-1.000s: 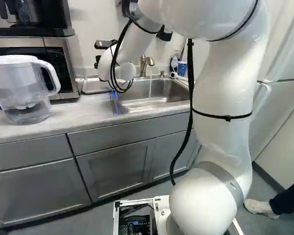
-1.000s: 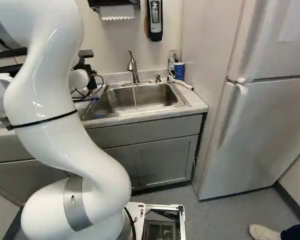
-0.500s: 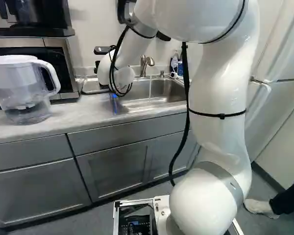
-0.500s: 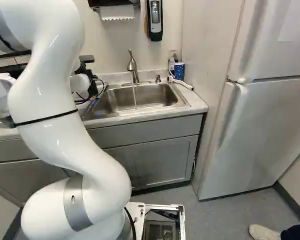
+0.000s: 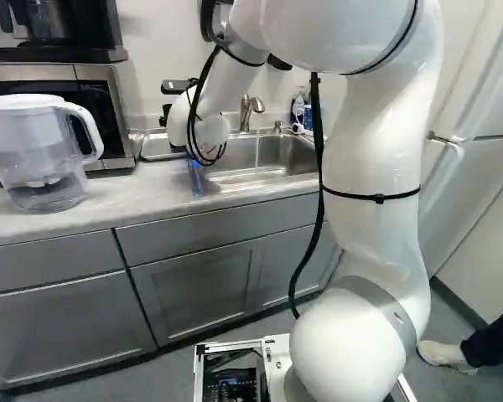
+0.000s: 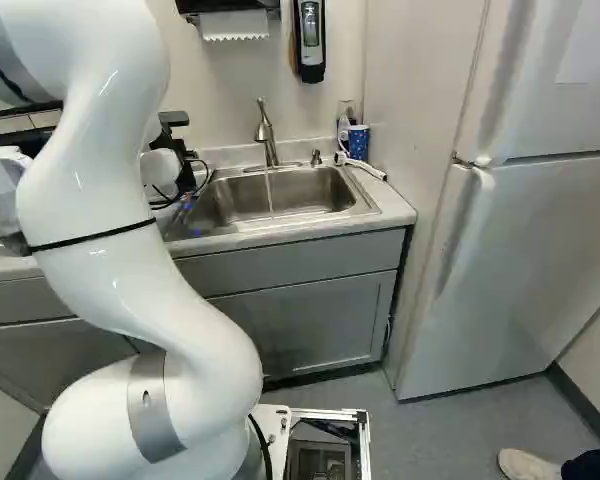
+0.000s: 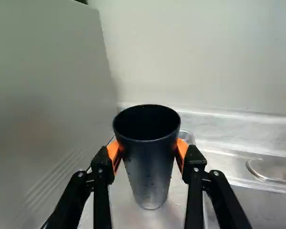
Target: Rinse the cup and place it in the tray
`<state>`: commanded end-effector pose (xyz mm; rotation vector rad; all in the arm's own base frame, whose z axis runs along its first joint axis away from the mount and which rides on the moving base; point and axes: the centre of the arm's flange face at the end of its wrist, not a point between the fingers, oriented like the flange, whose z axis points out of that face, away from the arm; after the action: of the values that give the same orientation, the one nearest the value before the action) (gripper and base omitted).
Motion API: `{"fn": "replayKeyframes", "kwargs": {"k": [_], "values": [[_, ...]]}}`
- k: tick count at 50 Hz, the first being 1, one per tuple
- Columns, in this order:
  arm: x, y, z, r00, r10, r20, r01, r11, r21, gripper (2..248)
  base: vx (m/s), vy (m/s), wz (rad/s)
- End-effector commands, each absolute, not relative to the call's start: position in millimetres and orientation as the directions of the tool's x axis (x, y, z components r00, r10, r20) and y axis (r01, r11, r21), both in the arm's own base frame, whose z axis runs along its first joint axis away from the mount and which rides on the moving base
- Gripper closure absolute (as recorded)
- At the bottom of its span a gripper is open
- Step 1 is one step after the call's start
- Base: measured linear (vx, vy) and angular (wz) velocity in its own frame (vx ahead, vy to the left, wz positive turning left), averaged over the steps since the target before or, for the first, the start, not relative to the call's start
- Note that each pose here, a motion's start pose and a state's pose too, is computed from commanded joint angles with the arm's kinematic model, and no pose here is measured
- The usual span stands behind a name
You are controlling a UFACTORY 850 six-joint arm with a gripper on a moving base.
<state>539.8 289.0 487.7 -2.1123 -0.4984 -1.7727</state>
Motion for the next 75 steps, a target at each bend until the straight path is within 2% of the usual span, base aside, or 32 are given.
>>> {"fn": "replayKeyframes", "kwargs": {"k": [1, 6, 7, 11, 12, 16, 17, 44, 75], "values": [[539.8, 289.0, 487.7, 0.161, 0.05, 0.986, 0.471, -0.882, -0.032, 93, 0.0, 0.0, 0.0], [539.8, 289.0, 487.7, 0.161, 0.05, 0.986, 0.471, -0.882, -0.032, 93, 0.0, 0.0, 0.0], [539.8, 289.0, 487.7, 0.161, 0.05, 0.986, 0.471, -0.882, -0.032, 58, 0.0, 0.0, 0.0], [539.8, 289.0, 487.7, 0.161, 0.05, 0.986, 0.471, -0.882, -0.032, 58, 0.0, 0.0, 0.0], [539.8, 289.0, 487.7, 0.161, 0.05, 0.986, 0.471, -0.882, -0.032, 23, 0.0, 0.0, 0.0], [539.8, 289.0, 488.3, 0.16, 0.049, 0.986, 0.471, -0.881, -0.032, 23, 0.0, 0.0, 0.0], [539.7, 289.0, 488.8, 0.159, 0.049, 0.986, 0.471, -0.881, -0.032, 3, 0.0, 0.0, 0.0], [538.4, 288.3, 516.7, 0.121, 0.029, 0.992, 0.472, -0.881, -0.032, 3, 0.0, 0.0, 0.0], [536.1, 286.9, 544.3, 0.136, 0.037, 0.99, 0.471, -0.881, -0.032, 3, 0.0, 0.0, 0.0]]}}
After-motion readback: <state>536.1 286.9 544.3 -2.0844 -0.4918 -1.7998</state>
